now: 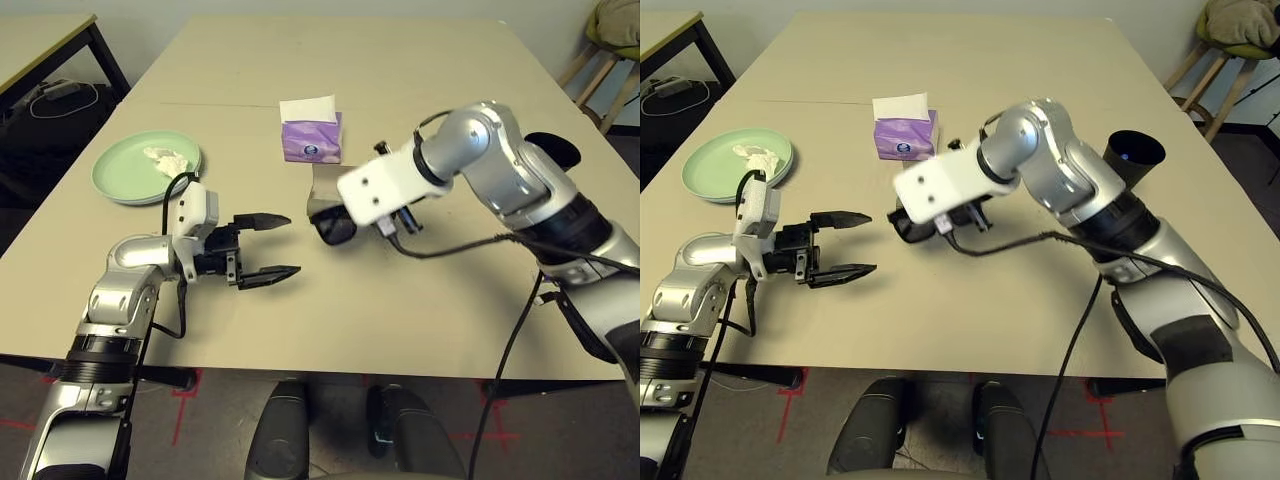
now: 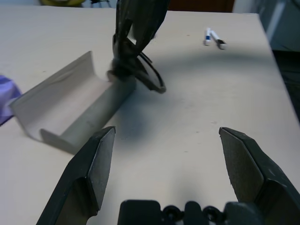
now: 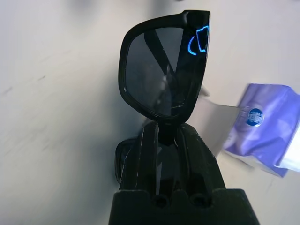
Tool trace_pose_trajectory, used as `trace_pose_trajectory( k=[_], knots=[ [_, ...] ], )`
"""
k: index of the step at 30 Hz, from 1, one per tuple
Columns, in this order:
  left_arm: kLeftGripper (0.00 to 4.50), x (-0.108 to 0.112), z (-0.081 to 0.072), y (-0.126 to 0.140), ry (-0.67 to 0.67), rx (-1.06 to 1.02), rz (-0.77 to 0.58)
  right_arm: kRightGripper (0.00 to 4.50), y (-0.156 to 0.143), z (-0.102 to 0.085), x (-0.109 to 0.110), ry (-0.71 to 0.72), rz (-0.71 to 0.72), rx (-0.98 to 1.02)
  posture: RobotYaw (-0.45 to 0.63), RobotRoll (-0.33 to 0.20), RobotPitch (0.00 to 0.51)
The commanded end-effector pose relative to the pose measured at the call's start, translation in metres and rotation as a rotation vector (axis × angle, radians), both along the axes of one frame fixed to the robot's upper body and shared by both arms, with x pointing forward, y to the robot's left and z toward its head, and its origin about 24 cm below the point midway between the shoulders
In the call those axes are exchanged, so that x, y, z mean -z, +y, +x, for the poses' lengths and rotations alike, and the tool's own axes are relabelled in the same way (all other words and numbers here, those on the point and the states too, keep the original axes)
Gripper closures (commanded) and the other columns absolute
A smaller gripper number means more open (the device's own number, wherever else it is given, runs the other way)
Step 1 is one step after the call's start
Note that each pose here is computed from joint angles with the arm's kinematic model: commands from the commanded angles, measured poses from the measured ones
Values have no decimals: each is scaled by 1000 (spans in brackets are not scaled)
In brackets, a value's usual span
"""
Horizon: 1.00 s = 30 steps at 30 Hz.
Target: Organize and tidy the items on the table.
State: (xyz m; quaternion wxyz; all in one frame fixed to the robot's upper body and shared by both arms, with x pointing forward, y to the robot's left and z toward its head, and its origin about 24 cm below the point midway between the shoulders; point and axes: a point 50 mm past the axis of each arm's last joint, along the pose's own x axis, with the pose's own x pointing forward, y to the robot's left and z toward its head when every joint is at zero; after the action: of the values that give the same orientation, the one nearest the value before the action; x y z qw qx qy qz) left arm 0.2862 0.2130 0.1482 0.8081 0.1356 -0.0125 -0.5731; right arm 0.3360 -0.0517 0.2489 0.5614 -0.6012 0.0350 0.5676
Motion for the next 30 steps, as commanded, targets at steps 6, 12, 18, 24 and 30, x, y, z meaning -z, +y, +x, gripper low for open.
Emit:
trace_pose_trajectory(
  k=[6,12,18,24,30],
  knots=[
    [0,-1,2,3,-21,-42,8,3991,3,21,-1,40,83,136,297,0,106],
    [0,-4,1,3,-24,-49,7,3991,3,35,7,45,83,222,301,0,108],
    [0,-5,1,2,-26,-52,7,3991,3,43,14,66,97,281,300,0,109],
    [0,-5,1,1,-27,-51,5,3991,0,50,19,78,99,346,294,0,112],
    [0,-4,0,1,-22,-48,6,3991,-1,53,20,70,103,374,292,0,117]
  ],
)
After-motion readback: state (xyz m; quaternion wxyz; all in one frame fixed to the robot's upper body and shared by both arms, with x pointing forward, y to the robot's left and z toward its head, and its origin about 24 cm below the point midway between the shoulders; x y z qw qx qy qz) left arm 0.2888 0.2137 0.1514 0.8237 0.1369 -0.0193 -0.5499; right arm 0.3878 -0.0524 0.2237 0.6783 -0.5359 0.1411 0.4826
